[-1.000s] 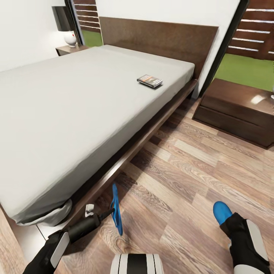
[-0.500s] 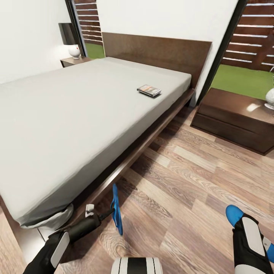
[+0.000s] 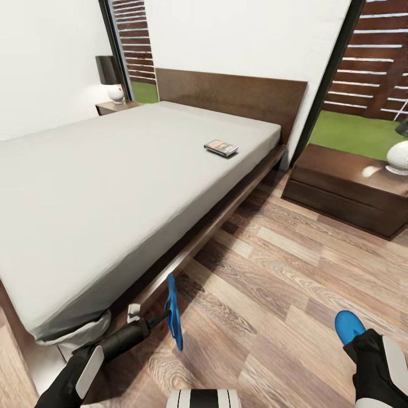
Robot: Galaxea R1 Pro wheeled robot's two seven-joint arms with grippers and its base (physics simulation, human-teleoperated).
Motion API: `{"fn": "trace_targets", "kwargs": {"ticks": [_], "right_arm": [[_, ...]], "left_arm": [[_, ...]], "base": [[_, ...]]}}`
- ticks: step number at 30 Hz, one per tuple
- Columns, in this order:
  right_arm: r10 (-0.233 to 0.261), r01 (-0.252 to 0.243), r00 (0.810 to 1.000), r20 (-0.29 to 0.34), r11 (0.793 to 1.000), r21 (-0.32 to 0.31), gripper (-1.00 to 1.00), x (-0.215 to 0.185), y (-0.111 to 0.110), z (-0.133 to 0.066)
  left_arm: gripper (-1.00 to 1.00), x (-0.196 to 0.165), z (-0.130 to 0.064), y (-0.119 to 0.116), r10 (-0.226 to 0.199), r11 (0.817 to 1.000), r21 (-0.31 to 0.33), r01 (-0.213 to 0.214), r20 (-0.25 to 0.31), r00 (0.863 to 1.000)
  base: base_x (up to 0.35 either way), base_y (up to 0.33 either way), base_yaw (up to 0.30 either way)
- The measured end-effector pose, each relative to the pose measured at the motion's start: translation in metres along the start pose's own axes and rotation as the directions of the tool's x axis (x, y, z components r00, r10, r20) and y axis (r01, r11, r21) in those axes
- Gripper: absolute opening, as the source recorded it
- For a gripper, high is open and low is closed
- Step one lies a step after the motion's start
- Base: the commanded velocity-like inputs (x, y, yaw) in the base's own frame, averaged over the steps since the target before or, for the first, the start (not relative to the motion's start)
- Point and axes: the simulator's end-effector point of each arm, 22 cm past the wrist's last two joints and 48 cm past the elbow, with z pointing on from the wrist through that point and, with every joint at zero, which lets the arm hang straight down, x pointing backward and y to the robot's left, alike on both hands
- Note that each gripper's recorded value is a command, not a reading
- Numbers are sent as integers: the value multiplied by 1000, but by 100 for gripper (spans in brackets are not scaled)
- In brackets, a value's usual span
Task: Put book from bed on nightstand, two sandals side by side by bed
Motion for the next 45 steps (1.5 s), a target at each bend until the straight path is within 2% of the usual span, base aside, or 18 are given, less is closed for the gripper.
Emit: {"fn": "trace_targets", "kwargs": {"ticks": [17,20,22,23,27,28,29,32,34,38,41,45], "right_arm": [[13,-13,998,-63,1000,8,-100,11,13,-19],[-47,47,992,-118,999,-1,-100,25,13,-20],[-108,109,979,-170,994,-6,-100,37,10,-21],[-154,154,967,-201,988,-14,-100,43,9,-22],[-229,225,951,-209,973,-45,-100,45,14,-27],[-252,246,947,-198,968,-56,-100,44,16,-28],[-303,295,939,-161,953,-76,-100,38,21,-28],[-392,382,916,-83,918,-107,-100,25,33,-31],[-433,426,900,-41,897,-120,-100,18,40,-33],[-527,531,847,67,836,-141,-100,2,57,-39],[-539,545,839,82,825,-151,-100,0,63,-44],[-532,538,843,80,827,-164,-100,1,68,-49]], "left_arm": [[-100,-16,-1,-26,49,998,26,-50,20,999],[-100,-16,-1,-26,49,998,27,-50,20,999],[-100,-16,-1,-26,49,998,28,-50,20,999],[-100,-18,-1,-28,53,998,30,-53,22,998],[-100,-22,-2,-36,66,997,37,-67,28,997],[-100,-23,-2,-38,69,997,39,-70,29,997],[-100,-24,-2,-39,73,996,41,-74,31,997],[-100,-27,-2,-45,83,995,47,-84,35,996],[-100,-29,-3,-49,89,995,50,-91,38,995],[-100,-33,-3,-56,102,993,57,-105,44,994],[-100,-36,-4,-62,112,991,63,-115,48,993],[-100,-40,-5,-69,125,989,70,-129,54,991]], "base": [[0,0,0],[0,0,0],[0,0,0],[0,0,0],[0,0,0],[0,0,0],[0,0,0],[0,0,0],[0,0,0],[0,0,0],[0,0,0],[0,0,0]]}}
